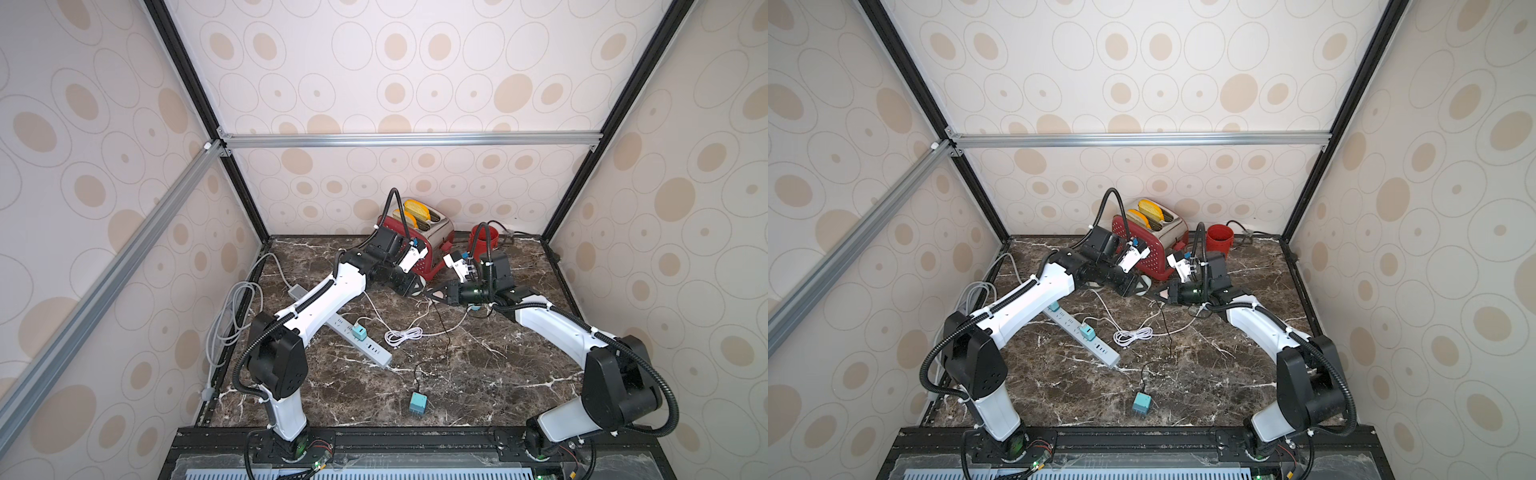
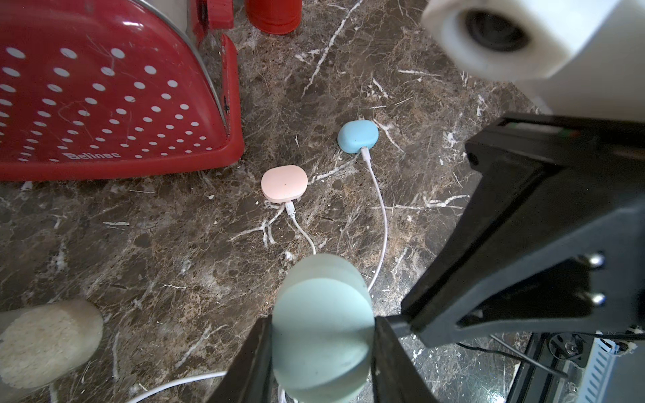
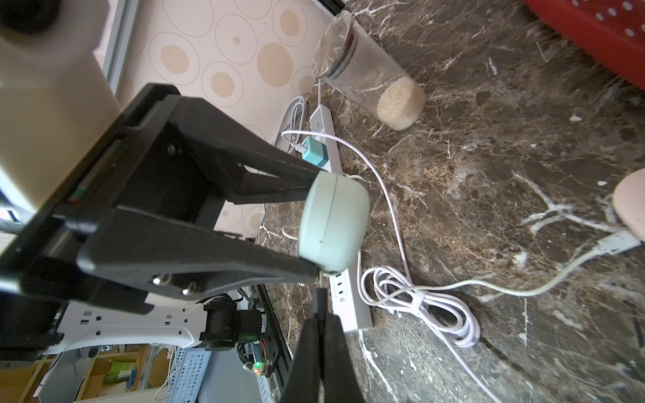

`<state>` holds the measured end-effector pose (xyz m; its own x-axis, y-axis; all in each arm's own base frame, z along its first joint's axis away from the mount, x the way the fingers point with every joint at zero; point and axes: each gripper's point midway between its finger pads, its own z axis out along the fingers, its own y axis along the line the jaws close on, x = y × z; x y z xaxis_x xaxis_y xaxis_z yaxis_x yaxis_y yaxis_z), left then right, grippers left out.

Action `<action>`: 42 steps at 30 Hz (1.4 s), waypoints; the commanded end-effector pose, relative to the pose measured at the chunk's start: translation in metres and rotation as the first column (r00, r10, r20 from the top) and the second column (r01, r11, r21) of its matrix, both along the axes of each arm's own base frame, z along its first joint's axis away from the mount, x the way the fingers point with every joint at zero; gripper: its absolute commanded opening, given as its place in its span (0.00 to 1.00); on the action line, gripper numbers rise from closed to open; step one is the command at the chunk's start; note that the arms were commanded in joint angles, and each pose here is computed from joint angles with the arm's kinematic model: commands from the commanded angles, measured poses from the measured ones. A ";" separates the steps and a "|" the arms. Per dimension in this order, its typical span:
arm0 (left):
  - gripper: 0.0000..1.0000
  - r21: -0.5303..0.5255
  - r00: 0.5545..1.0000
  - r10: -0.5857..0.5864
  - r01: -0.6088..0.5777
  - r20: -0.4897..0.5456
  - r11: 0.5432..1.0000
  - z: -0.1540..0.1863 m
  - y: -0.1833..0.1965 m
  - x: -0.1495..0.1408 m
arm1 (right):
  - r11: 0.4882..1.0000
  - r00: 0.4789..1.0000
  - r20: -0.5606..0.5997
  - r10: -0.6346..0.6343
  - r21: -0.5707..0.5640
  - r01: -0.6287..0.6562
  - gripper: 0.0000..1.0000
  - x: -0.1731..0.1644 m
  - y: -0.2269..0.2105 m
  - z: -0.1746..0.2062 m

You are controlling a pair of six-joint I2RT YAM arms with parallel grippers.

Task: Charge the bluetooth headset
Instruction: Insert the charging cable into the bluetooth headset.

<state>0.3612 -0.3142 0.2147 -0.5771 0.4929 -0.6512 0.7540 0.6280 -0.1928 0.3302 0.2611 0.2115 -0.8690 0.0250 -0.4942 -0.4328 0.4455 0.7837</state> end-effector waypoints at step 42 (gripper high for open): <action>0.05 -0.067 1.000 -0.005 0.005 -0.013 0.998 0.020 -0.008 0.005 | 0.999 0.998 0.057 0.009 0.047 -0.011 0.00 -0.003 -0.014 0.016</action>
